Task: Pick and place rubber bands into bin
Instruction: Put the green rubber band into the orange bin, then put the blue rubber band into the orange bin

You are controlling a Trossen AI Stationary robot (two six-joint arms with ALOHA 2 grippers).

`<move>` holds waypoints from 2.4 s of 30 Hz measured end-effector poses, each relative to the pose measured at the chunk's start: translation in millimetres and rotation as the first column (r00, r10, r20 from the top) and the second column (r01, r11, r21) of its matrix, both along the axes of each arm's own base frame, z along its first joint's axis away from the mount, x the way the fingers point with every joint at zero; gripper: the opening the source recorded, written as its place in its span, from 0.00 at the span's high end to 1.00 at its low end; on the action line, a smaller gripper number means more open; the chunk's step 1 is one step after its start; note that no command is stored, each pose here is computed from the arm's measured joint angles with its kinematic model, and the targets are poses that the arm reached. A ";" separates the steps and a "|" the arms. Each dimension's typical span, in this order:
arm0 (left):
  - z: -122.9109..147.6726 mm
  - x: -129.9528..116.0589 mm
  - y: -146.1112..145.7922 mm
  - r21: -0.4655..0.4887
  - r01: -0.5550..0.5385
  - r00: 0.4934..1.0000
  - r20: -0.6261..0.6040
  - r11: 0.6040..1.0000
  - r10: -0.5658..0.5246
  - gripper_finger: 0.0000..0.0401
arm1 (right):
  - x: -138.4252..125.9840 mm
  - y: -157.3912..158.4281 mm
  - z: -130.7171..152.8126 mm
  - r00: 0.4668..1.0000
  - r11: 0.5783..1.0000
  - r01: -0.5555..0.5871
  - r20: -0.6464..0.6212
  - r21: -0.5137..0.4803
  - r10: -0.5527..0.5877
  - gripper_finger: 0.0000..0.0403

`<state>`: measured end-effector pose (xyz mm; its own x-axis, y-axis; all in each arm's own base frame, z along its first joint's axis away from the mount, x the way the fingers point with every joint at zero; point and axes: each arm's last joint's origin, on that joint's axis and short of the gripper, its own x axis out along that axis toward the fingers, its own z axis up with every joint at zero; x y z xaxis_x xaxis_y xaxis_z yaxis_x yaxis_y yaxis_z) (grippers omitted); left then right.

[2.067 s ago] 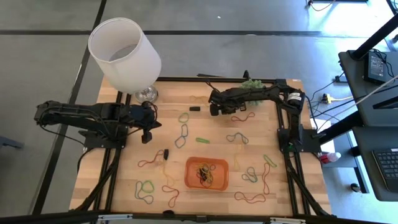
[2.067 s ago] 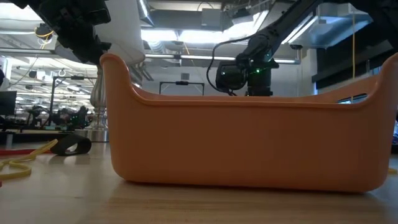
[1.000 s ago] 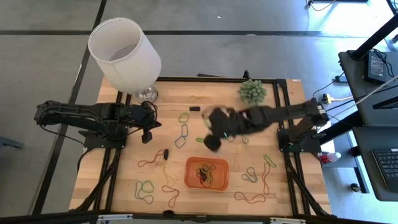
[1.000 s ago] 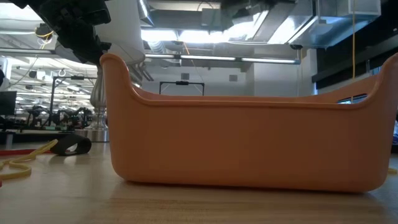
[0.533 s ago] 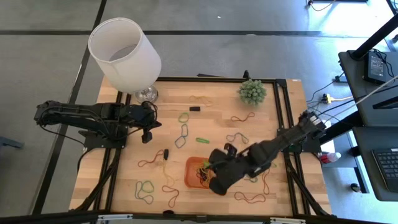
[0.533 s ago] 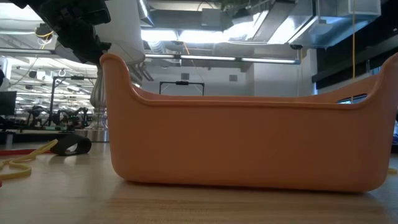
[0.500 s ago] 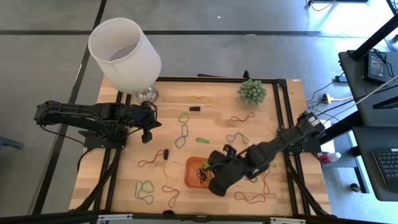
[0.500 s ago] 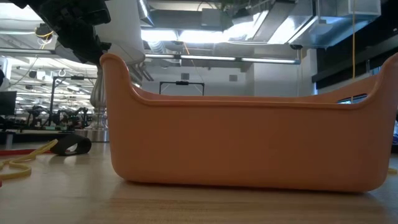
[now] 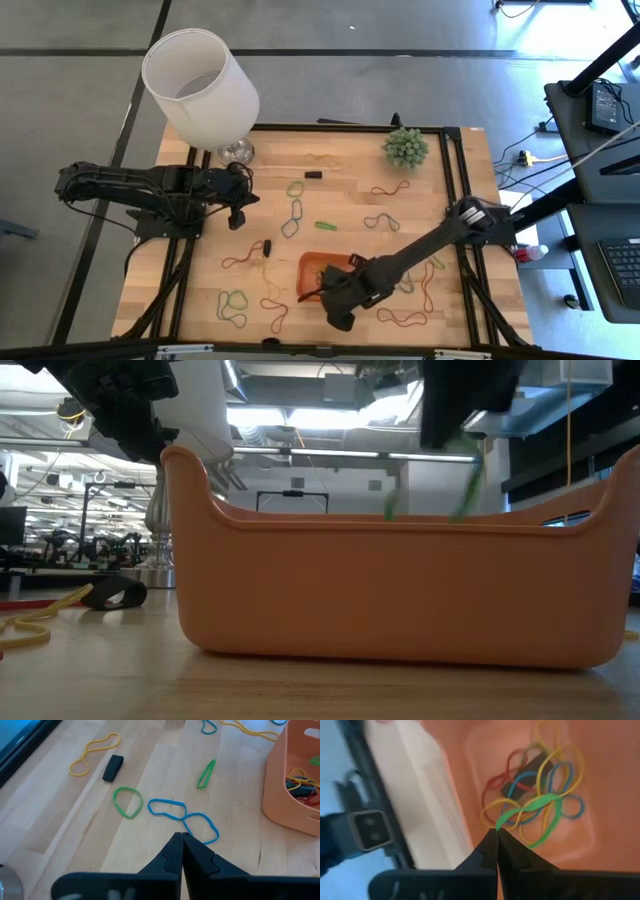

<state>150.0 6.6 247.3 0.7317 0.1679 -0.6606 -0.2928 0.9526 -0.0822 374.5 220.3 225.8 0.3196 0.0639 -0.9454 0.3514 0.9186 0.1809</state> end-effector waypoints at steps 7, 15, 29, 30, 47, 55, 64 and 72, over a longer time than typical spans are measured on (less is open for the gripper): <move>0.0 0.0 -0.1 -0.003 0.003 1.000 0.000 1.000 -0.003 0.99 | 11.5 -1.1 -45.6 0.989 1.000 0.026 -0.143 0.005 -0.025 1.00; 0.0 0.0 -0.2 -0.021 -0.010 1.000 0.004 1.000 0.010 0.99 | 12.8 -5.0 -58.5 0.977 0.998 0.070 -0.202 -0.007 -0.070 0.97; -0.1 -0.1 -0.2 -0.022 -0.010 1.000 0.003 1.000 0.010 0.99 | 10.2 -10.2 -40.3 0.980 0.996 0.094 -0.175 -0.001 -0.093 0.70; -0.1 0.0 -0.2 -0.022 -0.010 1.000 0.003 1.000 0.010 0.99 | 9.3 -10.8 -36.7 0.981 0.996 0.094 -0.170 0.002 -0.092 0.68; -0.2 0.1 -0.8 -0.055 -0.014 1.000 0.006 0.998 0.014 1.00 | -47.3 -51.2 53.1 0.981 0.961 0.195 0.050 -0.198 -0.189 0.58; -8.1 8.5 -0.7 -0.055 -0.016 0.999 -0.051 0.998 0.013 1.00 | -120.8 -92.6 39.2 0.913 0.920 0.387 0.160 -0.057 -0.375 0.62; -27.6 55.7 -2.5 -0.050 0.116 0.978 -0.166 0.992 -0.123 0.99 | -171.5 -123.4 -3.2 0.788 0.827 0.514 0.257 0.228 -0.560 0.65; -30.4 114.0 1.7 0.111 0.348 0.887 -0.359 0.931 -0.289 0.91 | -185.6 -131.8 -26.0 0.733 0.760 0.592 0.214 0.268 -0.646 0.67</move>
